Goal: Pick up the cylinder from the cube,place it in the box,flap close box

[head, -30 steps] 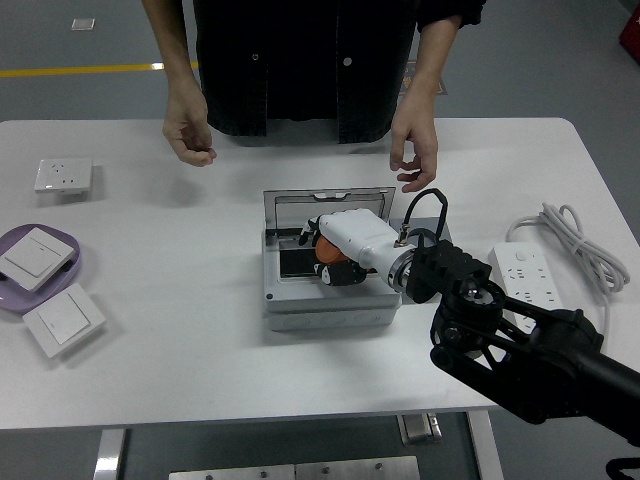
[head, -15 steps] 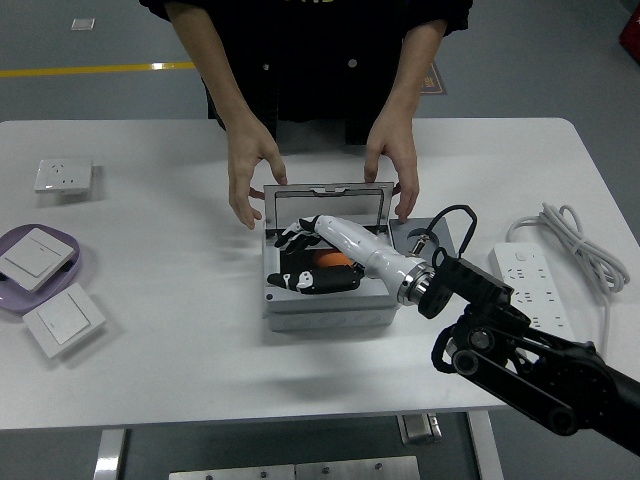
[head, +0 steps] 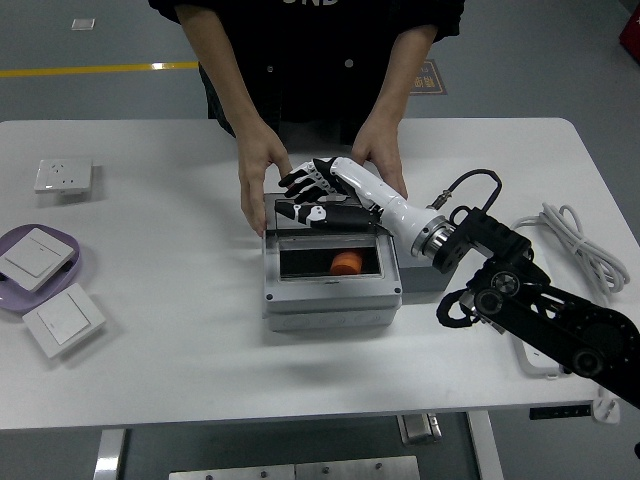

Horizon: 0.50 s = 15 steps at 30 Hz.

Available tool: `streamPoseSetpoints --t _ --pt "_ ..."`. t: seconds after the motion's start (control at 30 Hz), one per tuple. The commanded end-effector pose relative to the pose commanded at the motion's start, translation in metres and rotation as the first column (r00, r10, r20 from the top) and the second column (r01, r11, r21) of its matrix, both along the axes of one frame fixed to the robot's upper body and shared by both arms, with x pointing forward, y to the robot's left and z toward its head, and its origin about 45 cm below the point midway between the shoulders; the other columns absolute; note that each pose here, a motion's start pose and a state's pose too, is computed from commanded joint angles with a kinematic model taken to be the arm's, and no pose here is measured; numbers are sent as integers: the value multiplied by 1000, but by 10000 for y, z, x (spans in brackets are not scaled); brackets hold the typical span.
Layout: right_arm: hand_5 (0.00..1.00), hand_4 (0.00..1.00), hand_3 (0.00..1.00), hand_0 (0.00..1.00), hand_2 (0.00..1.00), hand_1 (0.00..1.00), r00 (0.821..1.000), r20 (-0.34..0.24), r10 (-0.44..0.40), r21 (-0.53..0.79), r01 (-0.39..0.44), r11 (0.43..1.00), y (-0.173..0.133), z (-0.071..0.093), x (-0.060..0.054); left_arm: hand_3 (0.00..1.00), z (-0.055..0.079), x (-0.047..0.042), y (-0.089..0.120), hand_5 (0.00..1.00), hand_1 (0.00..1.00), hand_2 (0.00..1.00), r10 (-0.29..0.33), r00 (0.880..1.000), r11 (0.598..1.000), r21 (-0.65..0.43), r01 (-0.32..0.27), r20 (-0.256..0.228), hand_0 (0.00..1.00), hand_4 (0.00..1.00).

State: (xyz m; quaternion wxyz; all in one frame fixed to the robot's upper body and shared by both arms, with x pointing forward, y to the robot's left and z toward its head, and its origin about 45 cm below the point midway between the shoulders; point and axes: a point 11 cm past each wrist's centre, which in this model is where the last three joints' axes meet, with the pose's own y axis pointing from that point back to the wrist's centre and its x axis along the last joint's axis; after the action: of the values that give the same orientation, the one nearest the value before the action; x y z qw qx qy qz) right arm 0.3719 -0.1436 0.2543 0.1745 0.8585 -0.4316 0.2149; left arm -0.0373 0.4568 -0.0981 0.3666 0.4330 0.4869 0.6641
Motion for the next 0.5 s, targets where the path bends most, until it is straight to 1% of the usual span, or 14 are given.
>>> streamPoseSetpoints --t 0.07,0.17,0.23,0.37,0.5 --pt "510 823 637 649 615 607 1000 17 -21 -33 21 999 -65 20 110 639 1 5 4 168 625 618 -1 1000 1000 1 1 1 615 704" --pt "499 809 637 642 608 606 999 34 -42 -66 44 997 -139 45 212 640 1 9 4 168 625 618 -2 1000 1000 0 2 1 615 704" --pt "499 809 637 642 608 606 998 40 -51 -84 54 995 -175 48 252 640 0 12 1 168 625 618 -2 1000 1000 0 2 1 615 704" --pt "494 799 638 644 606 601 998 27 -62 -107 64 992 -224 -15 284 640 -1 25 -1 169 625 619 -3 1000 1000 0 3 3 615 705" --pt "494 799 638 644 606 601 998 7 -60 -124 61 990 -251 -99 256 640 -3 35 -6 169 625 619 -3 1000 1000 -1 3 5 615 705"
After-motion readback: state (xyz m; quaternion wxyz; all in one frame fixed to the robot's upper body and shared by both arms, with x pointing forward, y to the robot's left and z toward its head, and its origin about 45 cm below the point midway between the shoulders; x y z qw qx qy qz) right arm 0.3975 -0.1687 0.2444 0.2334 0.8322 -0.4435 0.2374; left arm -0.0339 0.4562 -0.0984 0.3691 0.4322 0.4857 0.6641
